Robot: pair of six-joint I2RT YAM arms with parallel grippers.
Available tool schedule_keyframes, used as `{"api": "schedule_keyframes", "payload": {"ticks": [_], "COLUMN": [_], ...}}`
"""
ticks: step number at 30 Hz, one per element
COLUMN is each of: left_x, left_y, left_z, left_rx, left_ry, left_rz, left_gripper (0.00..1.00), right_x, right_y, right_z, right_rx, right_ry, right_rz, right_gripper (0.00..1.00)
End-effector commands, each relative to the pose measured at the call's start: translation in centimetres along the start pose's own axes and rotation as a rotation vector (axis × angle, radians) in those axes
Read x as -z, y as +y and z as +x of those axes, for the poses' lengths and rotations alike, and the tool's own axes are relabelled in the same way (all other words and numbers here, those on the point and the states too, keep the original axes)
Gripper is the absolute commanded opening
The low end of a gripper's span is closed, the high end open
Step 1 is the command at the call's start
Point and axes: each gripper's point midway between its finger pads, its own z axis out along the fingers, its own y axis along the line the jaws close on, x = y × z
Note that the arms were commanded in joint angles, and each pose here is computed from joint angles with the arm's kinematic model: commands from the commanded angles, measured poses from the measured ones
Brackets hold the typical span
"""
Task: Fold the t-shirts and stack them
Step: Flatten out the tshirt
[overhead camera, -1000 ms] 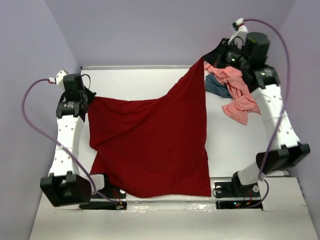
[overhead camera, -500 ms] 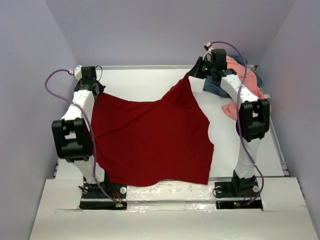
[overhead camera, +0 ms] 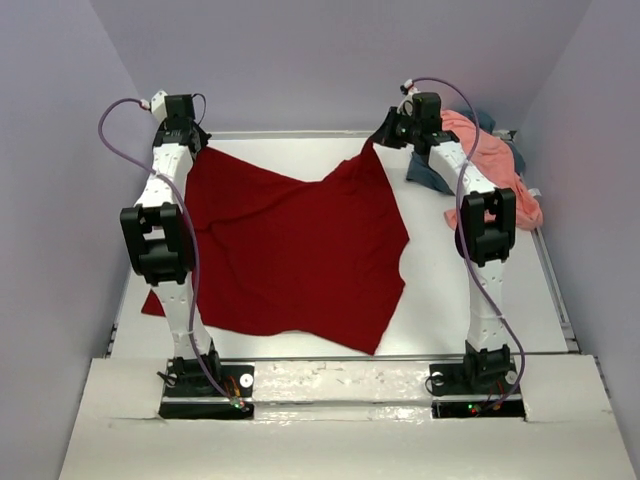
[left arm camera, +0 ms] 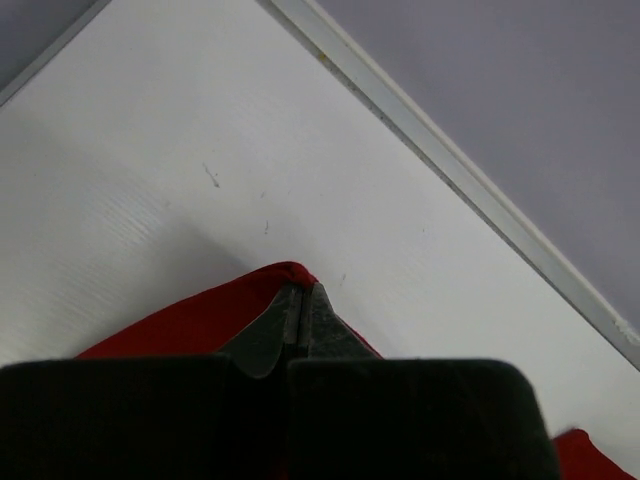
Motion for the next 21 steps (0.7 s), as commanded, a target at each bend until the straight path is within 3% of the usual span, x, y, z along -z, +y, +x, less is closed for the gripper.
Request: {"api": "schedule_keyframes", "payload": {"ticks": [1, 9, 21], "left_x": [-0.2, -2.7, -6.6], "left_y": [-0.2, 0.1, 0.3], "left_z": [-3.3, -3.2, -1.9], "left_rx": [-0.011, -0.005, -0.006], "left_ry": [-0.052, -0.024, 0.028], "left_rz": [-0.017, 0.001, 0.019], "left_gripper": [0.0, 0.0, 0.0], "right_x": [0.1, -0.4, -1.6], "right_y": [-0.5, -2.8, -4.8], "right_z": [-5.1, -6.4, -3.4], "right_rx": [0.067, 0.055, 0.036], "right_ry": [-0.12, -0.141, -0.07], "right_rz": [0.03, 0.06, 0.098], "right_gripper": [0.0, 0.0, 0.0]}}
